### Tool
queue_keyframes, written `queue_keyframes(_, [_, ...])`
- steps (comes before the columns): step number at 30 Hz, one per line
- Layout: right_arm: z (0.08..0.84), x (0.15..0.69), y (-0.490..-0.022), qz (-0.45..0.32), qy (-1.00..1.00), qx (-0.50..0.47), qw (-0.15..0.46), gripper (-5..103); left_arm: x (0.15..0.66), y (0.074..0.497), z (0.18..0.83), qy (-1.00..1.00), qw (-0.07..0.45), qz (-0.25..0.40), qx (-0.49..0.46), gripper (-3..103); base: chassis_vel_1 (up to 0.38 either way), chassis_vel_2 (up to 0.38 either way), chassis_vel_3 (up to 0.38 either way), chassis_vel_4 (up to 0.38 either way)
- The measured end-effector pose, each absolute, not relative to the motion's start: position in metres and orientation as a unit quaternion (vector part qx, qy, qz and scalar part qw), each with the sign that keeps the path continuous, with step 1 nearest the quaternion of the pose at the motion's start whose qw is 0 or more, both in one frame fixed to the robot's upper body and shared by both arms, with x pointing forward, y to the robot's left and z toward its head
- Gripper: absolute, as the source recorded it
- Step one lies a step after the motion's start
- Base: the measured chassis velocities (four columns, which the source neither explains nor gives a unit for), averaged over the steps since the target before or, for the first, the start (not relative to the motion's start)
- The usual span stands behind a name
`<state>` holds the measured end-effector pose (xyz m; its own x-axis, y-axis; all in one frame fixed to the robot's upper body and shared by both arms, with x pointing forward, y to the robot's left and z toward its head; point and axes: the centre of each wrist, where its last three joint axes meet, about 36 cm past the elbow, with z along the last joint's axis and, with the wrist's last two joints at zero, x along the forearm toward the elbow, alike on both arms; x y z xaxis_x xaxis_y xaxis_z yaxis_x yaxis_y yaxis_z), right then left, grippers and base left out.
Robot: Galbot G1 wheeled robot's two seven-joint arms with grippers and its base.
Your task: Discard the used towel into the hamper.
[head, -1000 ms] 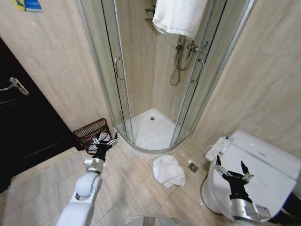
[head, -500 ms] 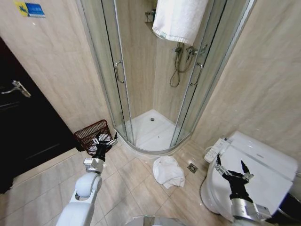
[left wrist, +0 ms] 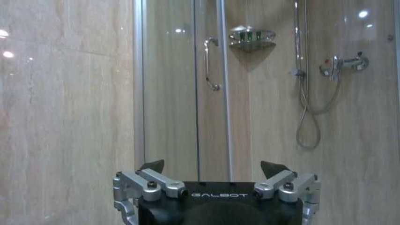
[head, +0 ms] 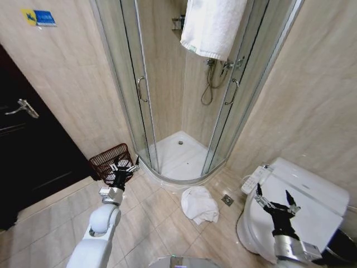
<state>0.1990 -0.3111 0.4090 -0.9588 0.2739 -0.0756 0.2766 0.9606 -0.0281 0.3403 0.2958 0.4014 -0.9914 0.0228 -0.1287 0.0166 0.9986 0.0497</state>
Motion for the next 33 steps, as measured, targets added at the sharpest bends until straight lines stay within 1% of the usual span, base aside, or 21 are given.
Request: queue_keyframes(33, [0.4143,0.1976,-0.308,-0.018,0.989,0.141,0.045,100,0.3352,0.3024,0.4013,0.998,0.067,0.022,0.002,100,0.0,0.0,0.0,0.0])
